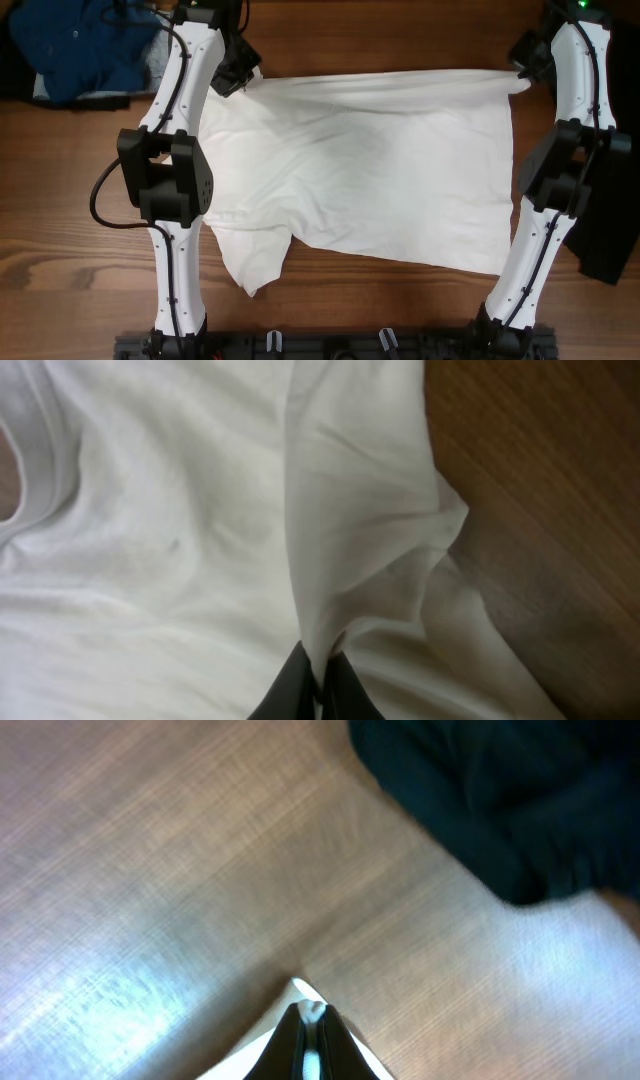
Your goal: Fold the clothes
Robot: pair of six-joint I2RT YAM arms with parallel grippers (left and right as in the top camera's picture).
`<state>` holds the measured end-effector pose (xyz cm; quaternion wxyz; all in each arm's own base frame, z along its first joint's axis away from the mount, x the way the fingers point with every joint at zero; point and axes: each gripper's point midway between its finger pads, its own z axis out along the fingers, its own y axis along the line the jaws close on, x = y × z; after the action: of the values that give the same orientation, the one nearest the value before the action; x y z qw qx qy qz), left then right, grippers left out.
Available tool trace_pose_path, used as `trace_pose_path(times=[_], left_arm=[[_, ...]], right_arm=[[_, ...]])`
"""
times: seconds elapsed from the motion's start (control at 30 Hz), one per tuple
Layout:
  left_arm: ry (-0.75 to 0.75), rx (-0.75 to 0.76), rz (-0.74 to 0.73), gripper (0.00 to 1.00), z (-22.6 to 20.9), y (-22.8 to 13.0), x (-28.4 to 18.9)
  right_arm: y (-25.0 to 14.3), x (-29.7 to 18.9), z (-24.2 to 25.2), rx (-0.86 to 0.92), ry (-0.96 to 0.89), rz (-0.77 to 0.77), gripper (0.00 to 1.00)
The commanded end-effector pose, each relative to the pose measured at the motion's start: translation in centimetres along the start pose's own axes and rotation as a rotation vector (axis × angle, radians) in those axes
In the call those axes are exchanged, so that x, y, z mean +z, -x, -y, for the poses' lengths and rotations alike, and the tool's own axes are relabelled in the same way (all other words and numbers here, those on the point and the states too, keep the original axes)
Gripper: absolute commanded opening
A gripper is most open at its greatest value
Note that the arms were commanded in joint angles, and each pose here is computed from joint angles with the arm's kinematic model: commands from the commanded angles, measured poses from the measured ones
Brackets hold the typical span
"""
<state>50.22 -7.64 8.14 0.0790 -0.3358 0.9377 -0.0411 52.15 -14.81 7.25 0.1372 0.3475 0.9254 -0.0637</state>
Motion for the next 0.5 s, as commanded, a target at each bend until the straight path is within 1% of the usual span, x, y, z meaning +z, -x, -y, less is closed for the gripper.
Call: trace_pose_path(times=[0.0,0.2,0.33,0.47], left_arm=[[0.042,-0.013,0.038,0.04,-2.0,1.1,-2.1],[0.117,-0.022,-0.009,0.04,-4.2,0.3,-2.2],[0.18,-0.021,-0.027,0.04,-5.7,-0.2,-2.4],[0.217,-0.022,-0.057,0.04,-6.6,-0.9,-2.6]], right_arm=[[-0.4,-1.7,1.8,0.141,-0.059,-0.008,0.04],[-2.7,-2.2,3.1,0.262,-0.124,-0.088,0.04],[-3.0,-3.3,3.9,0.325,-0.156,-0.085,0.04],[-2.9,-4.9,4.2,0.329,-0.147,-0.074,0.04]])
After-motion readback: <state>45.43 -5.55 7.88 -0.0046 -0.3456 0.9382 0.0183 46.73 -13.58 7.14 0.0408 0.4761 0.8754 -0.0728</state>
